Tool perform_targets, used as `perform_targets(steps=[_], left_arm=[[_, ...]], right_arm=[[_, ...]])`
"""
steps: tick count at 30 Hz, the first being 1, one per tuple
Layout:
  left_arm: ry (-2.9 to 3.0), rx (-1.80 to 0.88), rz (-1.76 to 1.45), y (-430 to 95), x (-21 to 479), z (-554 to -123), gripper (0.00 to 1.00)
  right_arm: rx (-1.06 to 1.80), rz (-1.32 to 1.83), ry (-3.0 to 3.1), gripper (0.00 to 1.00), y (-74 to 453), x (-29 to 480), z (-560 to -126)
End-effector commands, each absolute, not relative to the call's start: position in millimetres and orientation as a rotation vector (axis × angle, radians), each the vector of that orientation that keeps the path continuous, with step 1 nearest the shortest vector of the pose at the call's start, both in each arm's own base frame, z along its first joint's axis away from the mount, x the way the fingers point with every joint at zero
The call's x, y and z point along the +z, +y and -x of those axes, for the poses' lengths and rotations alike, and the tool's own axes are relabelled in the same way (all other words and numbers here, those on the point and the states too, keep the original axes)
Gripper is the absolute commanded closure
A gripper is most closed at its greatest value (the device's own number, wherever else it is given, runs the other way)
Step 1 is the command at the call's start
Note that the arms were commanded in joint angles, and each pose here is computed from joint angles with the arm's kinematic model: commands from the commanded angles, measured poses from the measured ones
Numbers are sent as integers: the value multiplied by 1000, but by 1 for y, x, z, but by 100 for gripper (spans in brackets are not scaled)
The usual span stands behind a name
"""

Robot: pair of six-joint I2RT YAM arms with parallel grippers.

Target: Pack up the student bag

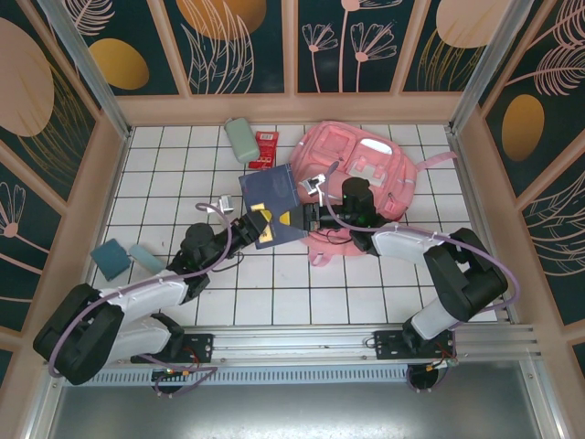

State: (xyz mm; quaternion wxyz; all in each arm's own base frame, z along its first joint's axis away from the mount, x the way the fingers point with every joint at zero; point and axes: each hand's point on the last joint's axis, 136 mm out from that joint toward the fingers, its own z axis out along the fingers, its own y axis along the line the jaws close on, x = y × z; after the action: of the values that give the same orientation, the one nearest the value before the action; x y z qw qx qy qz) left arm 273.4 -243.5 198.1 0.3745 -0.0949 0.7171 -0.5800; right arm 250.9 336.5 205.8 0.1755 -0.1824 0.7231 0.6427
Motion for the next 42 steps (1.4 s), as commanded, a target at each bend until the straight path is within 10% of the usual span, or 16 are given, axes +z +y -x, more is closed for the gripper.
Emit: perform_targets(steps=[1,12,17,22,32,42], left_arm=[[1694,-1600,138,-246,240,-257,72],[1713,-1552,152,-240,236,-255,75],[1754,-1476,179,-234,226,-260,45],[1763,-1472,180,-233,222,-258,50],[1738,-1547,136,-244,233,-256,99],[1721,-1540,136,-242,240,-257,100]], right_arm=[[1809,555,1973,100,335,218,-255],[1802,549,1983,100,336,214,-258],[1806,549,1973,100,333,217,-258],[1793,559,1956,100,332,225,-259],[1791,551,1985,100,333,213,-259],[1580,494,2091,56,317,192,-272]])
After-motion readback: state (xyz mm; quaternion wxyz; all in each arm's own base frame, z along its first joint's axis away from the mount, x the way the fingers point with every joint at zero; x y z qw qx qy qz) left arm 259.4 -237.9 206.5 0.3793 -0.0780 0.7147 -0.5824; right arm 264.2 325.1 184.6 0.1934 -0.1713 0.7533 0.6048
